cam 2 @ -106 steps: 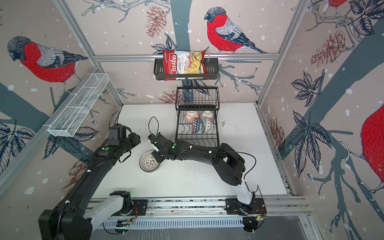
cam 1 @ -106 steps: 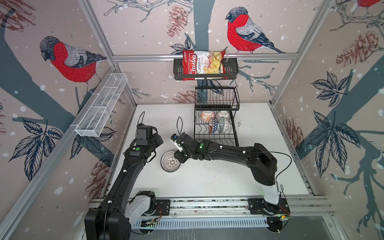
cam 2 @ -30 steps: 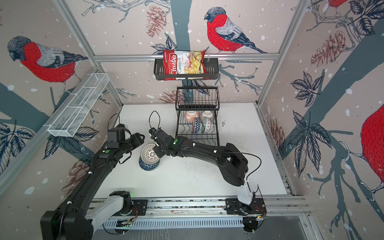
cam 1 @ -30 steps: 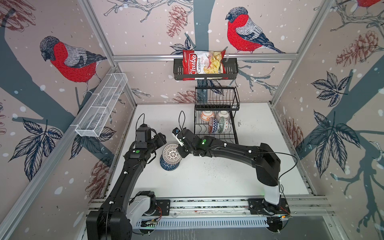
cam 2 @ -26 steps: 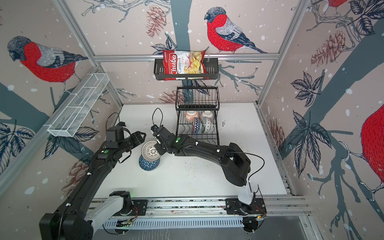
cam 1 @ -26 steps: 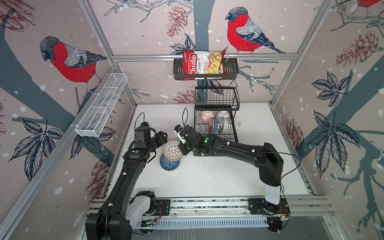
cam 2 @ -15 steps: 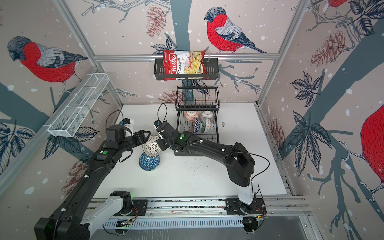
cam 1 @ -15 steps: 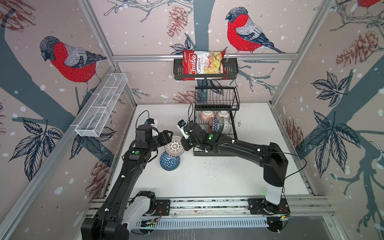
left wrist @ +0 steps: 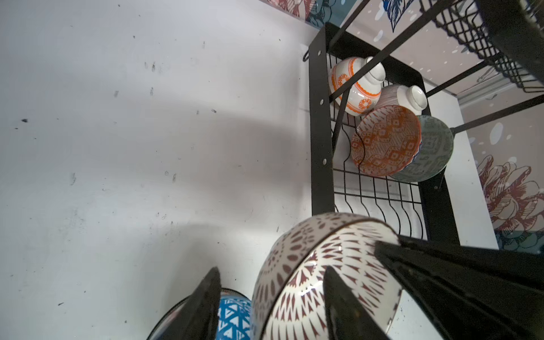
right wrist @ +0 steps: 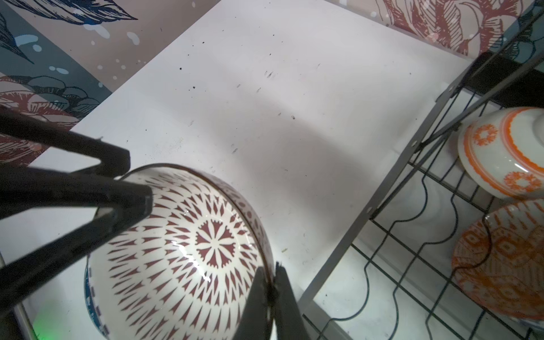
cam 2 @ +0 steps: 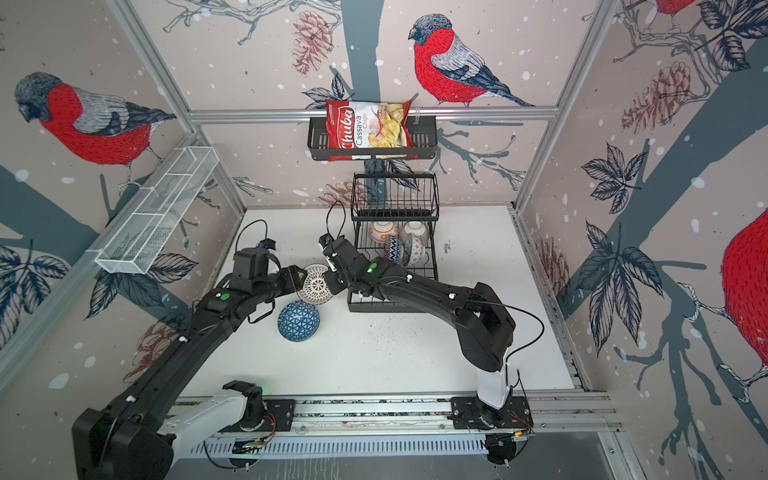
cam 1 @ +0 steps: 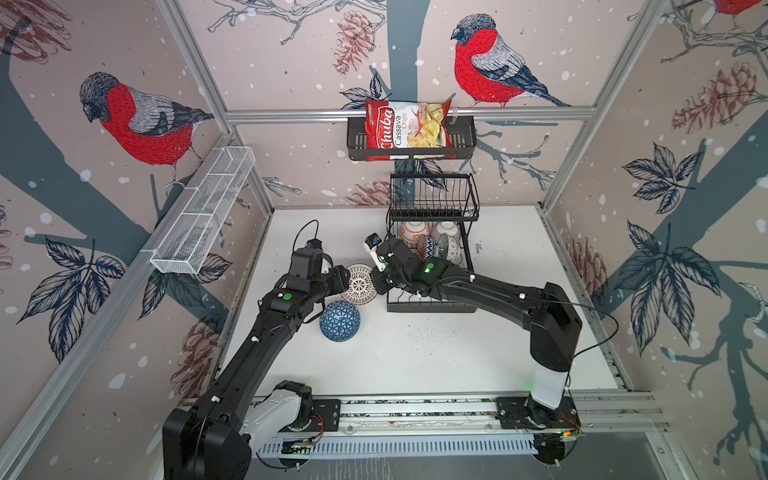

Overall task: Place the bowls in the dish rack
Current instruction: 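Carry the white red-patterned bowl toward the rack with both grippers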

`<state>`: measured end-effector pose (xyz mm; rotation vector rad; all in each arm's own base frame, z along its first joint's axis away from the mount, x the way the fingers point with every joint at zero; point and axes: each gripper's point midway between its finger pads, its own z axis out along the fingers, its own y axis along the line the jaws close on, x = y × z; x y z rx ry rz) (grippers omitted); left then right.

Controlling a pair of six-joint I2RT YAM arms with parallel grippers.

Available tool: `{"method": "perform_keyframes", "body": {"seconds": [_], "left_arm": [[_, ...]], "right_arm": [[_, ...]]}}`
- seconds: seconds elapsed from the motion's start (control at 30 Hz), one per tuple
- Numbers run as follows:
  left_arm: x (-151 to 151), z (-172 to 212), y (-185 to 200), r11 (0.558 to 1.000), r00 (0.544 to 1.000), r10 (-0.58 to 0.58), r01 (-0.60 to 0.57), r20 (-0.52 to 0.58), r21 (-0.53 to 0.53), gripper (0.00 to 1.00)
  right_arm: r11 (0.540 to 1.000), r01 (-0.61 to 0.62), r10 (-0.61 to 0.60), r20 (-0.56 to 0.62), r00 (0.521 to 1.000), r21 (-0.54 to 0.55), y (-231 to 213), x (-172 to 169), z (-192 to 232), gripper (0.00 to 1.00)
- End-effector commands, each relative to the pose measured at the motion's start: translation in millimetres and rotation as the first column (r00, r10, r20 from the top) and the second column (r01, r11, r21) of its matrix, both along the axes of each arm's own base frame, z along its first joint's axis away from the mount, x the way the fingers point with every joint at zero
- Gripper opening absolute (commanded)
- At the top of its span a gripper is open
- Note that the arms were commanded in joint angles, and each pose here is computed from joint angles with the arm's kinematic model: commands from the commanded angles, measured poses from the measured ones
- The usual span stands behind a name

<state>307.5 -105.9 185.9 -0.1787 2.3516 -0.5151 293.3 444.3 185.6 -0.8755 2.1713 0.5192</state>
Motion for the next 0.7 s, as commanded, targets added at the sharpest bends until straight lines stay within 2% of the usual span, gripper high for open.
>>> {"method": "perform_keyframes", "body": {"seconds": [0.0, 0.4, 0.53, 0.67], "left_arm": [[3.7, -0.9, -9.1, 1.000, 1.000, -0.015, 0.015, 0.007, 0.017, 0.53], [21.2, -8.7, -25.7, 1.000, 1.000, -0.022, 0.022, 0.006, -0.009, 0.26], [27.9, -11.5, -28.7, 1.000, 1.000, -0.017, 0.017, 0.004, -0.016, 0.11], [34.5, -13.6, -34.4, 0.999, 1.000, -0.023, 0.023, 0.009, -0.035, 0.02]], "right_arm": [[0.997, 0.006, -0.009, 0.044, 0.999, 0.074, 4.6, 8.4, 21.2, 0.00], [0.995, 0.045, -0.050, 0.054, 0.997, 0.087, -14.6, 20.0, 27.1, 0.00], [0.995, 0.056, -0.060, 0.052, 0.997, 0.084, -18.4, 22.8, 25.0, 0.00], [0.994, 0.061, -0.066, 0.058, 0.996, 0.089, -20.5, 23.6, 27.5, 0.00]]}}
